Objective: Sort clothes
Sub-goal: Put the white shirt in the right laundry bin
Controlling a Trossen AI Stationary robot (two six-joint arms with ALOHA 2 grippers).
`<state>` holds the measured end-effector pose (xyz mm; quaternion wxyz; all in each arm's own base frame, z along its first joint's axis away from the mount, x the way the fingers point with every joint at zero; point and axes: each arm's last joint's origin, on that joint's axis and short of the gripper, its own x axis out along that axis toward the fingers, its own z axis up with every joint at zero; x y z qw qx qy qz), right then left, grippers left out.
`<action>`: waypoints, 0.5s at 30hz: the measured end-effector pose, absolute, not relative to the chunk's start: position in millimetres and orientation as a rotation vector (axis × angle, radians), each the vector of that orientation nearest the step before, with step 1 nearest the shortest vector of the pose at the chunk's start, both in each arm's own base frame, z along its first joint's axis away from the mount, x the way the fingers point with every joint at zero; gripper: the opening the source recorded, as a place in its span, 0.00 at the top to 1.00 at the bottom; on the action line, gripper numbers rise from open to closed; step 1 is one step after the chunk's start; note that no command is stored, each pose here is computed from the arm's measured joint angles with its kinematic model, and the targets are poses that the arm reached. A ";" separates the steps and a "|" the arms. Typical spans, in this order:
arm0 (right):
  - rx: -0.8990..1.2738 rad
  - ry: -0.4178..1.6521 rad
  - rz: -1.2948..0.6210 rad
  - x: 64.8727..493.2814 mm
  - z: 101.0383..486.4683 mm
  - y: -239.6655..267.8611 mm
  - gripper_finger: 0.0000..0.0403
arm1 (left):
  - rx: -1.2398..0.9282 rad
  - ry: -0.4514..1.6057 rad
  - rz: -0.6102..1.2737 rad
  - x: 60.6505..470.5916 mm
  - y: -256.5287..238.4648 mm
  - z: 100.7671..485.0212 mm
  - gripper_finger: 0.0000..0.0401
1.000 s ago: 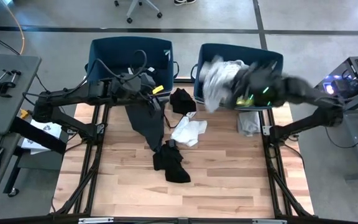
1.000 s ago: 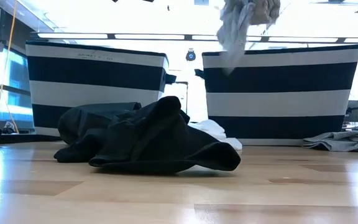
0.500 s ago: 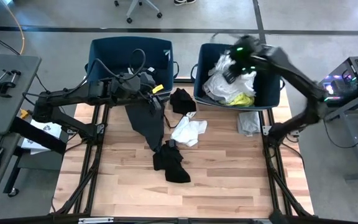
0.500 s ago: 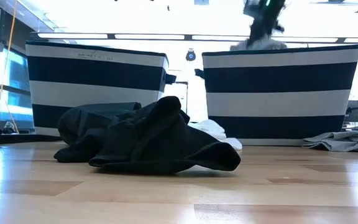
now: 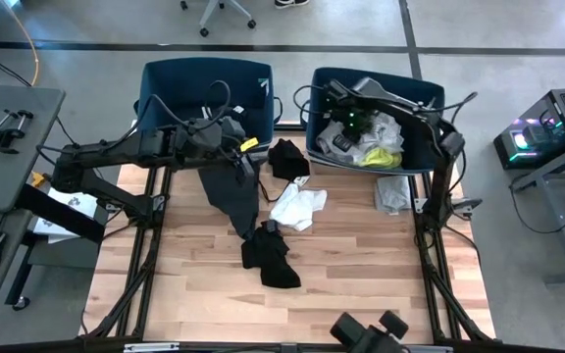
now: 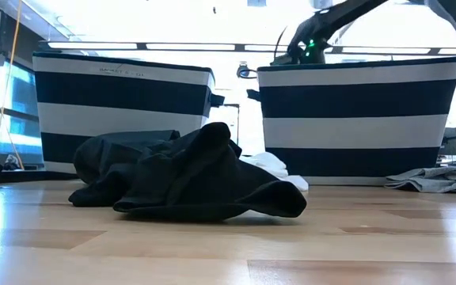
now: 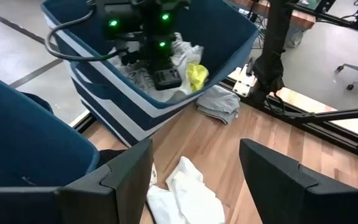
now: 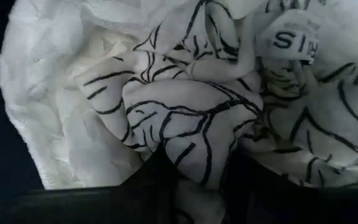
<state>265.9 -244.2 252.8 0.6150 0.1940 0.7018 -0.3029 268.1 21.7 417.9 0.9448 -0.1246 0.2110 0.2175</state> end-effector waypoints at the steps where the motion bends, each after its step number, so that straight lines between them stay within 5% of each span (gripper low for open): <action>1: 0.452 1.620 -0.687 267.8 249.9 -244.6 0.81 | -0.255 0.430 0.440 268.2 20.6 417.9 0.43; 10: 0.494 1.454 -0.675 255.5 290.8 -227.5 0.47 | -0.252 0.433 0.418 268.5 14.3 417.9 0.43; 15: 0.464 1.264 -0.767 230.7 347.0 -194.0 0.41 | -0.252 0.432 0.421 268.5 14.4 417.9 0.43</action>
